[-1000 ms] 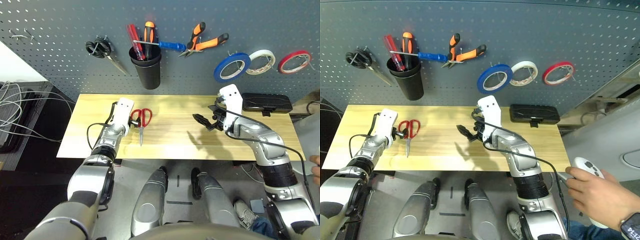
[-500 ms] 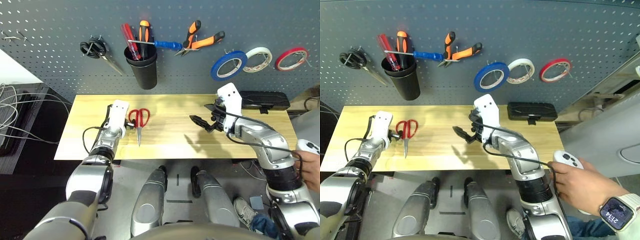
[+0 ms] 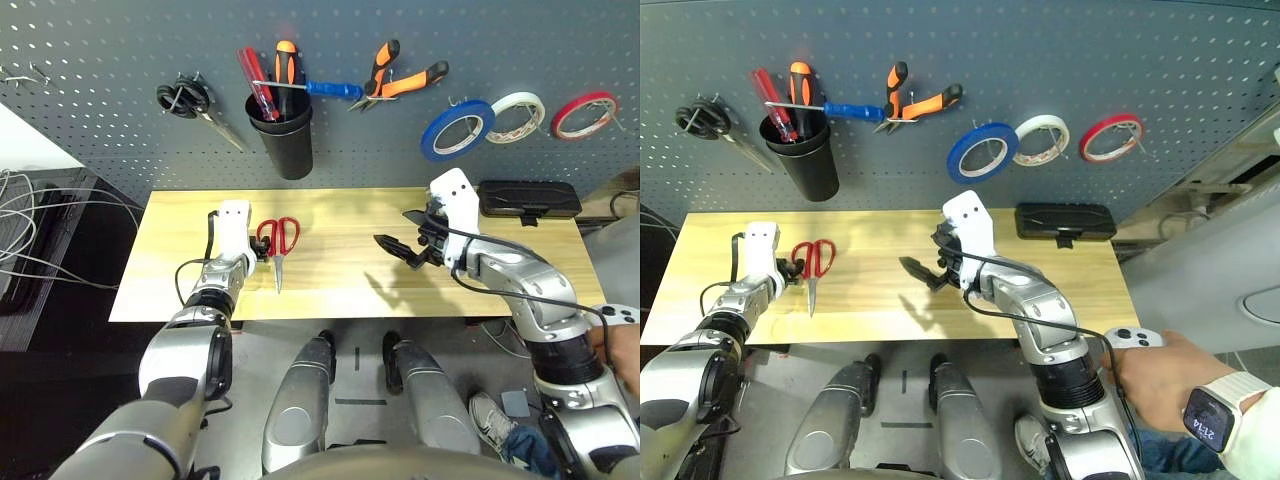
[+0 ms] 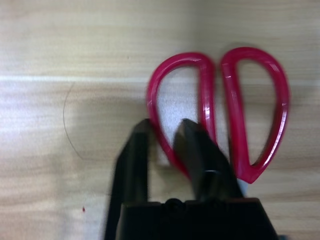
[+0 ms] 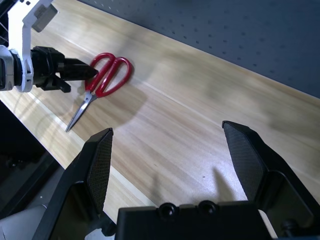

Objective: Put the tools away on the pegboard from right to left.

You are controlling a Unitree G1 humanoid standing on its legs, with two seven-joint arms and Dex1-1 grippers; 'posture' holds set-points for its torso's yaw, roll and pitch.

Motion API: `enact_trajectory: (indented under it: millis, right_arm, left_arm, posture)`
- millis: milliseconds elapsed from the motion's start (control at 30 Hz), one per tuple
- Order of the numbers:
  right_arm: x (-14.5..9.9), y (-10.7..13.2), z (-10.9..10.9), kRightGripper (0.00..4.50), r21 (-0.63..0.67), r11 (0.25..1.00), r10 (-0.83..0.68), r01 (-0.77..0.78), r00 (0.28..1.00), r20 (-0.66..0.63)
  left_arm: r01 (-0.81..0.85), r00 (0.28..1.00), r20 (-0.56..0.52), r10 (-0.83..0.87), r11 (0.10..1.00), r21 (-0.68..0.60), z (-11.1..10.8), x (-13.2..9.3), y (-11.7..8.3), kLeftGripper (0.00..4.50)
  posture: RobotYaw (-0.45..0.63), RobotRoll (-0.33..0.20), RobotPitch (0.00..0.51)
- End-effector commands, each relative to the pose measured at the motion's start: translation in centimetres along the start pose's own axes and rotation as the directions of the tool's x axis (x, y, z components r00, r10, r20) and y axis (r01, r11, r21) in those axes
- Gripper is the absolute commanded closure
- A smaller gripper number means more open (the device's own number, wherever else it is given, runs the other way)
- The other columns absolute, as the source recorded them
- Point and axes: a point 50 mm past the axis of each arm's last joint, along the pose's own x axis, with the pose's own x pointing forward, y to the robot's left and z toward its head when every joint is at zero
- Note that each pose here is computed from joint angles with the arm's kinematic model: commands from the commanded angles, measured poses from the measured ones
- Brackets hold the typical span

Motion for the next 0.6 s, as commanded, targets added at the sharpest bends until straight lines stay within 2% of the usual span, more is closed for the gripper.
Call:
enact_trajectory:
  millis: [33, 167, 333, 400, 467, 600]
  right_arm:
    - [0.3, 0.3, 0.1, 0.0, -0.007, 1.0, 0.023, -0.023, 1.0, 0.01]
    - [0.6, 0.1, 0.3, 0.0, -0.015, 1.0, 0.028, -0.027, 0.999, 0.03]
    - [1.1, 0.3, 1.0, 0.0, -0.046, 0.997, 0.059, -0.055, 0.994, 0.09]
    - [1.3, 0.3, 1.2, 0.0, -0.051, 0.997, 0.067, -0.062, 0.992, 0.103]
    - [1.4, 0.4, 1.3, 0.0, -0.06, 0.996, 0.08, -0.073, 0.99, 0.113]
    - [1.6, 0.5, 1.1, 0.0, -0.079, 0.992, 0.106, -0.097, 0.988, 0.112]
  left_arm:
    - [-0.005, 0.959, -0.281, -0.015, 0.998, -0.07, -6.3, -0.2, -0.1, 4.37]
    - [0.011, 0.969, -0.245, -0.033, 0.996, -0.09, -5.8, -0.1, -0.5, 4.44]
    - [0.037, 0.997, -0.06, -0.039, 0.999, -0.033, -4.0, 0.2, -0.9, 4.44]
    - [0.069, 0.994, 0.085, -0.069, 0.998, -0.001, -2.9, 0.0, -1.3, 4.44]
    - [0.098, 0.961, 0.252, -0.11, 0.993, 0.06, -2.0, -0.6, -1.7, 4.44]
    - [0.112, 0.873, 0.461, -0.162, 0.985, 0.135, -1.4, -2.6, -2.2, 4.44]
  posture:
    - [-0.02, 0.0, 0.272]
    - [0.0, 0.0, 0.258]
    - [0.02, 0.0, 0.242]
    - [0.03, 0.0, 0.237]
    - [0.04, 0.0, 0.235]
    - [0.06, 0.0, 0.23]
